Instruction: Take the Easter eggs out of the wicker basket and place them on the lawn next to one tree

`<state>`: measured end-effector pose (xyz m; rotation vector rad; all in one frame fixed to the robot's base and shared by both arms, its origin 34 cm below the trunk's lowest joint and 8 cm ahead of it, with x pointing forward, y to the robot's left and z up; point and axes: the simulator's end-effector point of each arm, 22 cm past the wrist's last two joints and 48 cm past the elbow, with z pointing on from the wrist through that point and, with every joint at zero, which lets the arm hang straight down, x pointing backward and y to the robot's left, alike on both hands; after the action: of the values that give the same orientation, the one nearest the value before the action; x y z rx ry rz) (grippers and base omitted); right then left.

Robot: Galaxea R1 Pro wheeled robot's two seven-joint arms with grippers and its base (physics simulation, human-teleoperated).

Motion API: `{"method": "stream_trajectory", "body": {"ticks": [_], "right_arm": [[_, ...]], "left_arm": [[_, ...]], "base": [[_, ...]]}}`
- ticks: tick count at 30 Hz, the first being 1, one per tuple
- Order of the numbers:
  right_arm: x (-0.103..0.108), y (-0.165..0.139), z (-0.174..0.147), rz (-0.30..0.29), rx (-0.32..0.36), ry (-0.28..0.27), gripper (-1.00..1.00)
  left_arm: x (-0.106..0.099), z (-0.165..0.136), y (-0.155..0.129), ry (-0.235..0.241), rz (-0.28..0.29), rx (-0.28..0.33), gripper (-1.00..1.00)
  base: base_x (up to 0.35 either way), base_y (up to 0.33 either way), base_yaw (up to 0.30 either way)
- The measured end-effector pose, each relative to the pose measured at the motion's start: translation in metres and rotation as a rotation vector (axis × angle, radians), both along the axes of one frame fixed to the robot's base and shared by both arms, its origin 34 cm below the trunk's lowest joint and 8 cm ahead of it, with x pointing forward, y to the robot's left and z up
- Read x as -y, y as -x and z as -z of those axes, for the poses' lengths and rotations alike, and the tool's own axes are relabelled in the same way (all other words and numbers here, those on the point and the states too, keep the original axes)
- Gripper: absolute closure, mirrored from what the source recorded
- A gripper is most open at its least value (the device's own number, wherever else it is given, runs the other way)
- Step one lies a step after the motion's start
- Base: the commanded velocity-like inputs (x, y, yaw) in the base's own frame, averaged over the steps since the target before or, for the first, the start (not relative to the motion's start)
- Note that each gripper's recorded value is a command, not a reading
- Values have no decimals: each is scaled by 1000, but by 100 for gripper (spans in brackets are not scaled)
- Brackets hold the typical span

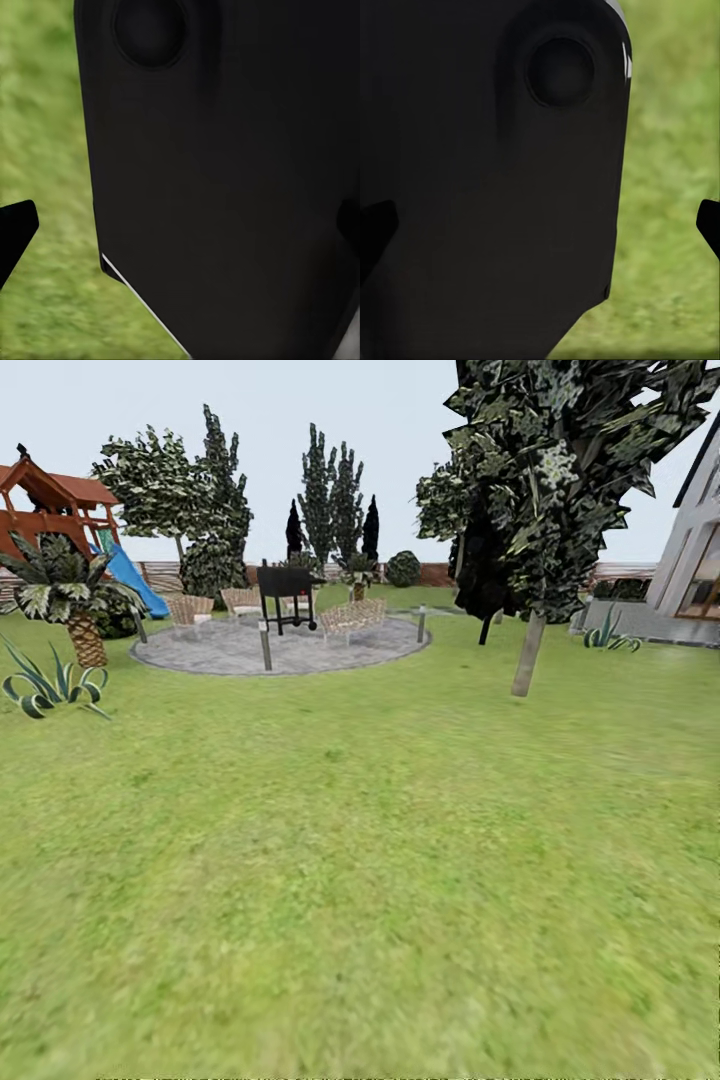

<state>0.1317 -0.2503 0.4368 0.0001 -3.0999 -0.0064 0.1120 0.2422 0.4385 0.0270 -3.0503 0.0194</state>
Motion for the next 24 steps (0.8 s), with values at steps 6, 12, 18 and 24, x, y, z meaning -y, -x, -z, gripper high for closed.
{"method": "stream_trajectory", "body": {"ticks": [6,12,18,24], "right_arm": [[-1,4,0,-5,-10,0,-100],[-1,7,0,-13,-18,-2,-100],[-1,8,0,-15,-21,-2,-100],[-1,8,0,-16,-21,-2,-100]], "left_arm": [[0,0,4,0,0,-10,-100],[0,-1,8,0,0,-19,-100],[0,-1,9,1,1,-24,-100],[1,-1,10,1,1,-25,-100]], "base": [[0,0,7],[0,0,90],[0,0,59],[0,0,4]]}}
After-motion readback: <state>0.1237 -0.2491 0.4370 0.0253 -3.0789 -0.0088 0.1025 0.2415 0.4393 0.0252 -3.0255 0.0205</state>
